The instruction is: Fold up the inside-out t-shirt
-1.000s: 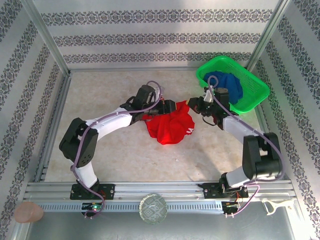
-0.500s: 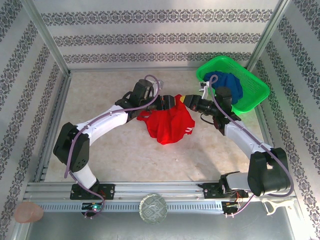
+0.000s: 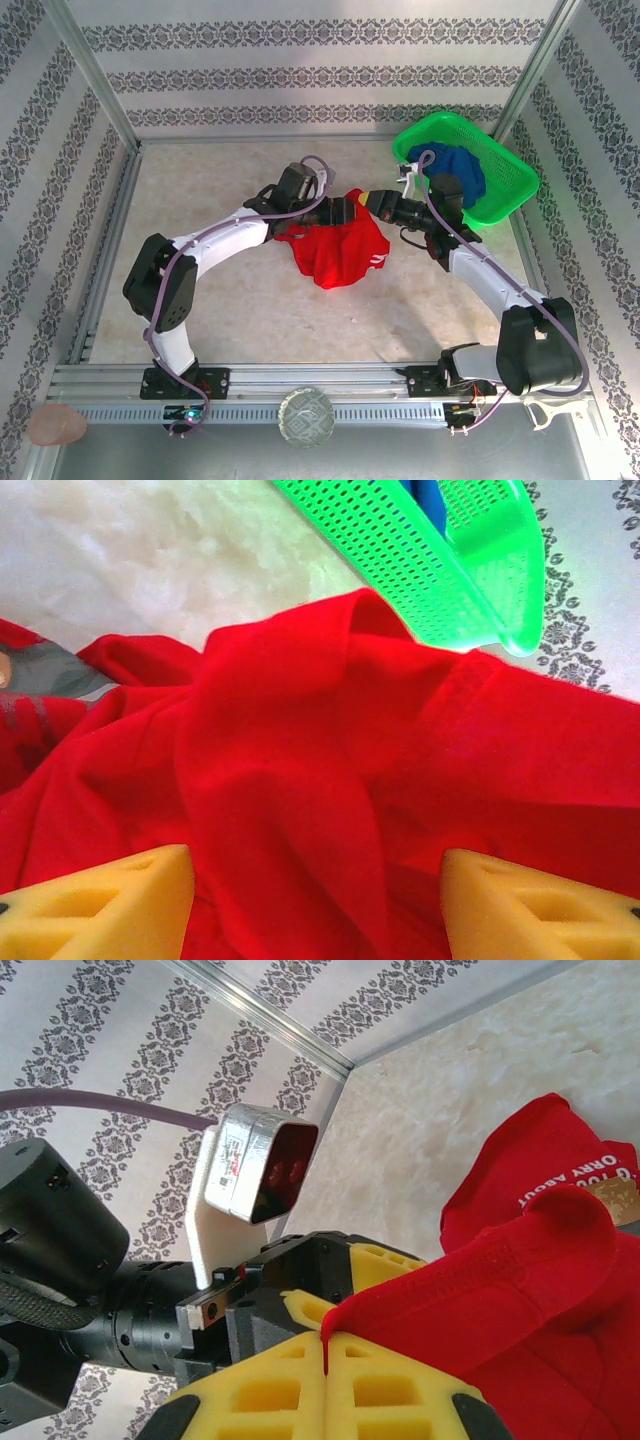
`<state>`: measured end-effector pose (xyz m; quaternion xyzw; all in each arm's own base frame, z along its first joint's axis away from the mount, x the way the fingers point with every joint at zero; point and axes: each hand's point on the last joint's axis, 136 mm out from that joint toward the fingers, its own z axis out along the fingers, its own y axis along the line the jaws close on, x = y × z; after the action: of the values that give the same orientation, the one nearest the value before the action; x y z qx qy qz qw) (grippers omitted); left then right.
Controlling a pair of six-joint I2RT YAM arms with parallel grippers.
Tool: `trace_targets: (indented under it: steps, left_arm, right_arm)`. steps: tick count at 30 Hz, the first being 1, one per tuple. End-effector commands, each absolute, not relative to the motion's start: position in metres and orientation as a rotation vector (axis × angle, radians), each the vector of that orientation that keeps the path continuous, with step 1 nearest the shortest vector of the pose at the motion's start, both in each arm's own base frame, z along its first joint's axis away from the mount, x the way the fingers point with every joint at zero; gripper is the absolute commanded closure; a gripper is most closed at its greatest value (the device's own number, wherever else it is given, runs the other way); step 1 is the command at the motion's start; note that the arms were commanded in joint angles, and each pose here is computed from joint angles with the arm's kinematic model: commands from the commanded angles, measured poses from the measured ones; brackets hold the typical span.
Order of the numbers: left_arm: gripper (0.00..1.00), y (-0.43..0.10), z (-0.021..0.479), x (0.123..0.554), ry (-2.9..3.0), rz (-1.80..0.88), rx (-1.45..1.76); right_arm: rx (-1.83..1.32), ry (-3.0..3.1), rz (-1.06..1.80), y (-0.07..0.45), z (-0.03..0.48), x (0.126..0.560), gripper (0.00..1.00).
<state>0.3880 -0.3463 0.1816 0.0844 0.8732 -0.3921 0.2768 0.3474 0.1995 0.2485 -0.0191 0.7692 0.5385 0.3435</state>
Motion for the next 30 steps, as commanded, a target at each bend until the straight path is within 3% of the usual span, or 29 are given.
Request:
trace_targets:
  steps: [1, 8, 12, 13, 18, 23, 30]
  left_arm:
    - [0.39, -0.357, 0.187, 0.386, 2.339, -1.052, 0.291]
    - [0.65, -0.361, 0.179, 0.395, 2.356, -1.027, 0.301]
    - [0.98, -0.363, 0.182, 0.398, 2.357, -1.008, 0.337]
    - [1.0, -0.361, 0.186, 0.399, 2.352, -0.996, 0.346]
    - [1.0, -0.34, 0.236, 0.401, 2.25, -0.983, 0.334]
    - [1.0, -0.307, 0.309, 0.382, 2.034, -1.11, 0.216]
    - [1.0, -0.303, 0.321, 0.374, 1.986, -1.215, 0.165]
  right_arm:
    - [-0.087, 1.958, 1.41, 0.203, 0.259, 0.343, 1.0]
    - [-0.084, 1.959, 1.413, 0.203, 0.26, 0.341, 1.0]
    - [-0.057, 1.966, 1.392, 0.197, 0.257, 0.34, 1.0]
    - [-0.043, 1.971, 1.385, 0.194, 0.254, 0.341, 1.0]
    - [0.085, 2.041, 1.319, 0.176, 0.231, 0.352, 1.0]
    - [0.302, 2.248, 1.065, 0.143, 0.183, 0.361, 1.0]
    - [0.298, 2.269, 0.998, 0.141, 0.193, 0.359, 1.0]
